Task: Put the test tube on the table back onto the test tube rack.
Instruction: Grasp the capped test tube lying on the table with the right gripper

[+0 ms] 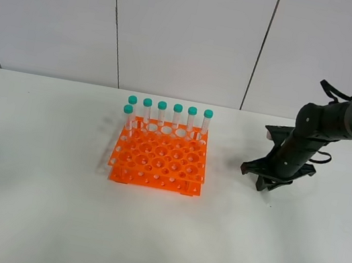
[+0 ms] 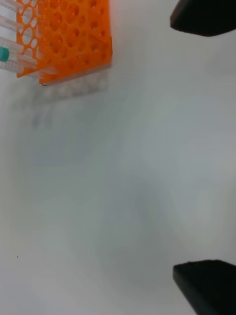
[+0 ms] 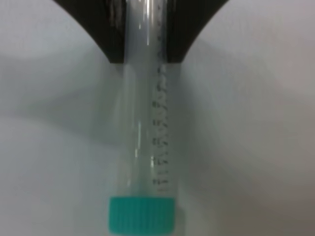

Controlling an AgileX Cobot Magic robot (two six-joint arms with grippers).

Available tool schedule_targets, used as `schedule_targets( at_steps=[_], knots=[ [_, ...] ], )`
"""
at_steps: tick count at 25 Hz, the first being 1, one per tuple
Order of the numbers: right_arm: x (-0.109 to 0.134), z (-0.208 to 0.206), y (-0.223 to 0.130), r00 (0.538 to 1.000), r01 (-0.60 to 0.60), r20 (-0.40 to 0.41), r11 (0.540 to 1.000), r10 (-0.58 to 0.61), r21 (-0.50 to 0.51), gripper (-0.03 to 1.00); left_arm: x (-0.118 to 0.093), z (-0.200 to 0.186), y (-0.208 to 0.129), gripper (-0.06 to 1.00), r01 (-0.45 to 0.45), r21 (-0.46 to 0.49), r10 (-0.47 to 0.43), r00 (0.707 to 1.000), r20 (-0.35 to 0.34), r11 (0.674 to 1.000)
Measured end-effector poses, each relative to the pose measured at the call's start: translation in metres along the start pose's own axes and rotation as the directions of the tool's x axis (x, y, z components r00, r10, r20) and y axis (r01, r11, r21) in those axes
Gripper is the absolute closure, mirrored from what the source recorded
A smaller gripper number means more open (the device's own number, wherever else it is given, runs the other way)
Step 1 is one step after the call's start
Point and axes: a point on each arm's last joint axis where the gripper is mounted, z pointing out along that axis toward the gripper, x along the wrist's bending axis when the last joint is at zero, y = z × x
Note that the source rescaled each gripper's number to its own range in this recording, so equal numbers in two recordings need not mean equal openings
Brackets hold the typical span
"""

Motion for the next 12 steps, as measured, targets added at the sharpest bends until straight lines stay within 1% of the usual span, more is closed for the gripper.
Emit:
schedule_targets(
  at_steps=[2,5,9,10,11,12],
  knots=[
    [0.0,-0.005,0.0,1.0,0.006,0.004,1.0,-0.006,0.001,0.95,0.0,0.0,0.0,-0.06,0.0,0.0,0.0,1.0,0.0,1.0],
    [0.0,-0.026,0.003,1.0,0.019,0.013,0.999,-0.019,-0.047,0.95,0.0,0.0,0.0,-0.06,0.0,0.0,0.0,1.0,0.0,1.0],
    [0.003,-0.077,0.005,0.997,0.082,0.019,0.987,-0.08,-0.141,0.95,0.0,0.0,0.0,-0.06,0.0,0.0,0.0,1.0,0.0,1.0],
    [0.005,-0.093,0.004,0.994,0.107,0.015,0.98,-0.106,-0.167,0.95,0.0,0.0,0.0,-0.06,0.0,0.0,0.0,1.0,0.0,1.0],
    [0.009,-0.12,0.001,0.987,0.16,0.002,0.964,-0.164,-0.213,0.95,0.0,0.0,0.0,-0.06,0.0,0.0,0.0,1.0,0.0,1.0],
    [0.012,-0.134,-0.002,0.98,0.195,0.0,0.95,-0.201,-0.242,0.95,0.0,0.0,0.0,-0.06,0.0,0.0,0.0,1.0,0.0,1.0]
  ],
)
